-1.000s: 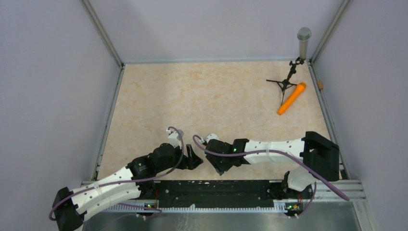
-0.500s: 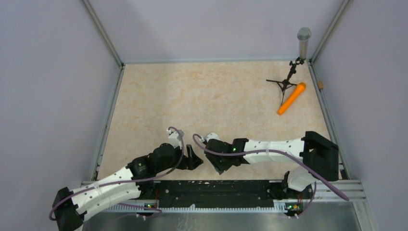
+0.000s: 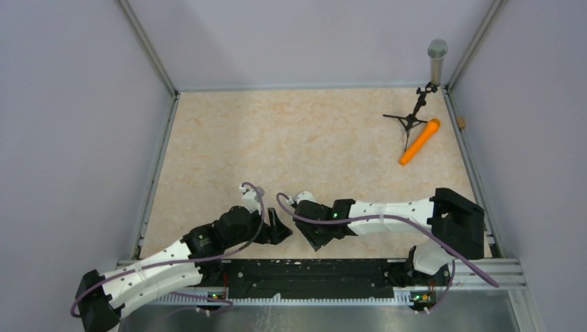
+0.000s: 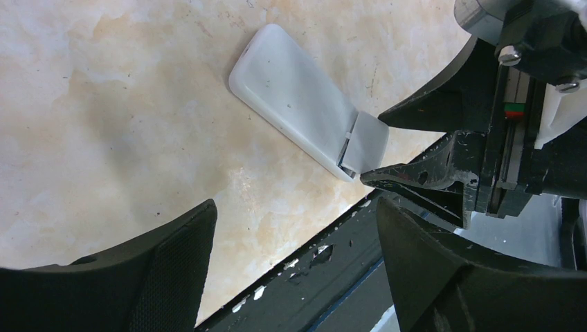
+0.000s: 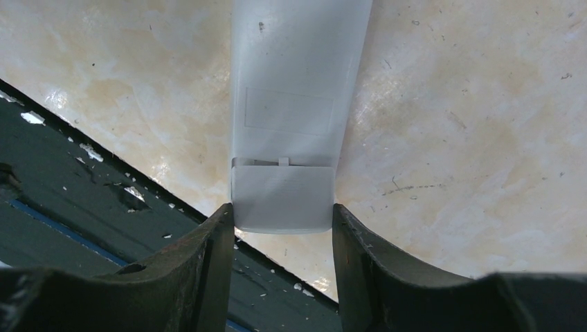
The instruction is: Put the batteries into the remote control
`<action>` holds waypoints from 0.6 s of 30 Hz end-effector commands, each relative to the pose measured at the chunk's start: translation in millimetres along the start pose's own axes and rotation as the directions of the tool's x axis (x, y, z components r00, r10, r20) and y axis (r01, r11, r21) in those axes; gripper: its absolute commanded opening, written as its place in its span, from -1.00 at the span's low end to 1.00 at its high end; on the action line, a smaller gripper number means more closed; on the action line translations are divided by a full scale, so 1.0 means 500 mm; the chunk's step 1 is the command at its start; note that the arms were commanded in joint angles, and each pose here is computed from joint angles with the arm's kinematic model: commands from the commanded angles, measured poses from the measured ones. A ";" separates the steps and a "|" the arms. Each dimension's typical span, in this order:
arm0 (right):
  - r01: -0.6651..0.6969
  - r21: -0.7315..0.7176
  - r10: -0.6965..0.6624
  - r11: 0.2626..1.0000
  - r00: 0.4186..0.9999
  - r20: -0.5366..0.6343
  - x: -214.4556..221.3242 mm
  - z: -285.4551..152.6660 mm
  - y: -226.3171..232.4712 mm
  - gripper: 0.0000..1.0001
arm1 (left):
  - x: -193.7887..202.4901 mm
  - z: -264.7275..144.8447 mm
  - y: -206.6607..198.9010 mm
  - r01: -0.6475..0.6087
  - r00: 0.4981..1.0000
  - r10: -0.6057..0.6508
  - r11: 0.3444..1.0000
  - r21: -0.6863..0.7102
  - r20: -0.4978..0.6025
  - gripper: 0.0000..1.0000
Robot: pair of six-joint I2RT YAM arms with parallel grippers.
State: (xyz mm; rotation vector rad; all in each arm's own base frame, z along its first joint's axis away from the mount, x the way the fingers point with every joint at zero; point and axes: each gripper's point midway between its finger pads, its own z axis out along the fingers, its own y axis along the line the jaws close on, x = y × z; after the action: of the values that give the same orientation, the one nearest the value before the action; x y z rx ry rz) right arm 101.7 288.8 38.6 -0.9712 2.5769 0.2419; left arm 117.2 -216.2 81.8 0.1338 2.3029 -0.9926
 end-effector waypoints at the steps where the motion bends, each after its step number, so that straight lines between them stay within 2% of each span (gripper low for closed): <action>1: -0.006 -0.022 0.006 1.000 1.000 0.028 -0.024 -0.006 0.021 -0.57 | -0.008 0.002 -0.006 0.001 1.000 -0.002 1.000 0.023 0.024 0.69; 18: -0.022 -0.014 0.022 1.000 1.000 0.018 -0.008 -0.021 0.019 -0.63 | -0.008 0.005 -0.009 0.006 1.000 -0.007 1.000 0.031 0.024 0.69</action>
State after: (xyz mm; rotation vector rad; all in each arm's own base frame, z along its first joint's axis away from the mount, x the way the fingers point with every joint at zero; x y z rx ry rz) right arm 99.8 288.2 38.3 -0.9524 2.5903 0.2412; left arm 117.4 -216.7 83.4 0.1308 2.2950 -1.0012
